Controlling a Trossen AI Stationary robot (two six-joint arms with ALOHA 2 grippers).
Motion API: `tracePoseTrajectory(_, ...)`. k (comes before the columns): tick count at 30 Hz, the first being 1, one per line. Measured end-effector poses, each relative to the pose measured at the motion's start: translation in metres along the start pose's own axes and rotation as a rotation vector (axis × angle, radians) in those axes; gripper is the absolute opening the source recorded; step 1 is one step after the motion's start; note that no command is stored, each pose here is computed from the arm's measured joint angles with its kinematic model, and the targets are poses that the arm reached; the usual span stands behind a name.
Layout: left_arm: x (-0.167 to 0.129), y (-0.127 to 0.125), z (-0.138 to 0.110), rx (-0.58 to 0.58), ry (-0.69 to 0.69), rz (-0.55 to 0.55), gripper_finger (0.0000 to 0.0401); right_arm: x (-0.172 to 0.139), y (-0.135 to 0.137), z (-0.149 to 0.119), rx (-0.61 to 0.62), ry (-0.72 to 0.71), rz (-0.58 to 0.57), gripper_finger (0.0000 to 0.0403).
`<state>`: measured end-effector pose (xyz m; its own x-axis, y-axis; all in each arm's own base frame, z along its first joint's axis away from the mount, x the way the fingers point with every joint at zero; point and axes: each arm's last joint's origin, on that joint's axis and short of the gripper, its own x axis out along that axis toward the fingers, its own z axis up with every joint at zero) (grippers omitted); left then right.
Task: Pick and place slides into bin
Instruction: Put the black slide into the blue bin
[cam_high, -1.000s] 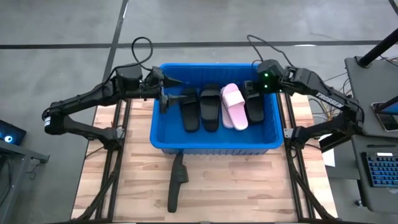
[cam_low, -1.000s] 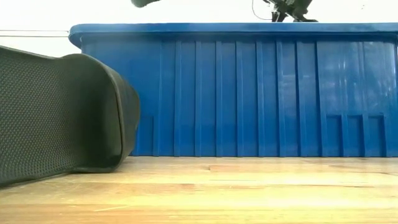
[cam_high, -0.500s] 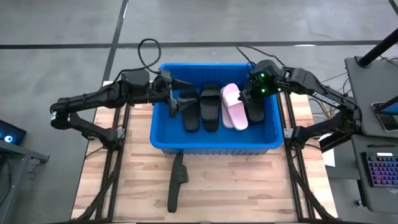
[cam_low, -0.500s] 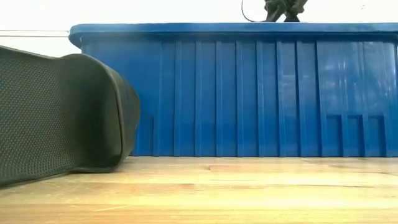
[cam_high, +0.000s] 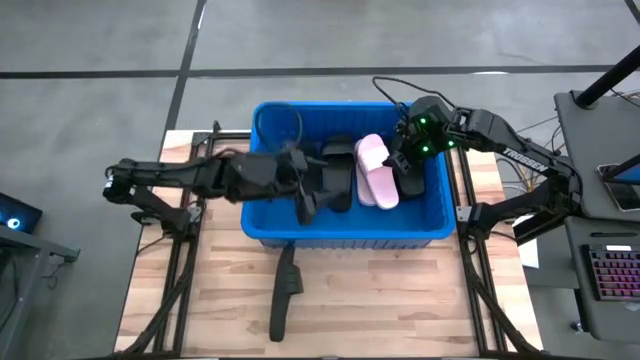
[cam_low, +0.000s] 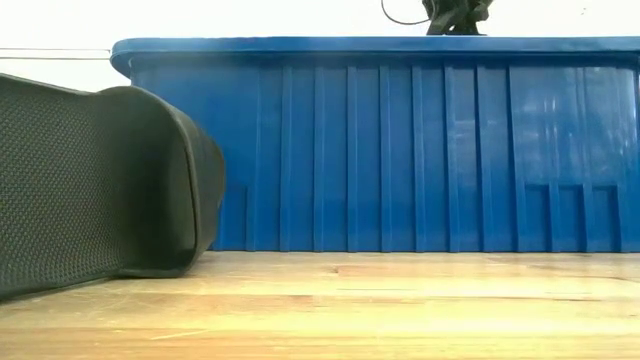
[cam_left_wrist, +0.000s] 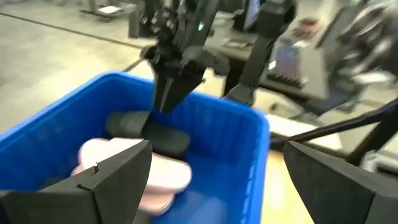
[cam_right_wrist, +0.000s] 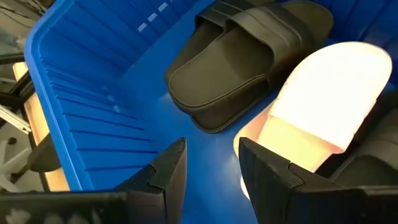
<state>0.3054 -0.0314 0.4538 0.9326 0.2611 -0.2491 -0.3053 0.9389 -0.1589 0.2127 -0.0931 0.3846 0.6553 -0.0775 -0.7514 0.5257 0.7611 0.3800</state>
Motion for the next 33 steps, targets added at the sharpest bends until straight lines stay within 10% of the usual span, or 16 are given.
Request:
tracePoseTrajectory(17, -0.03, -0.069, -0.029, -0.107, 0.219, -0.052, 0.035, 0.0, 0.0, 0.0, -0.083, 0.004, -0.002, 0.0137)
tracePoseTrajectory(33, 0.021, -0.126, -0.136, -0.126, 0.84, -0.162, 0.035, 0.008, -0.004, -0.005, -0.115, 0.037, -0.013, 0.0137)
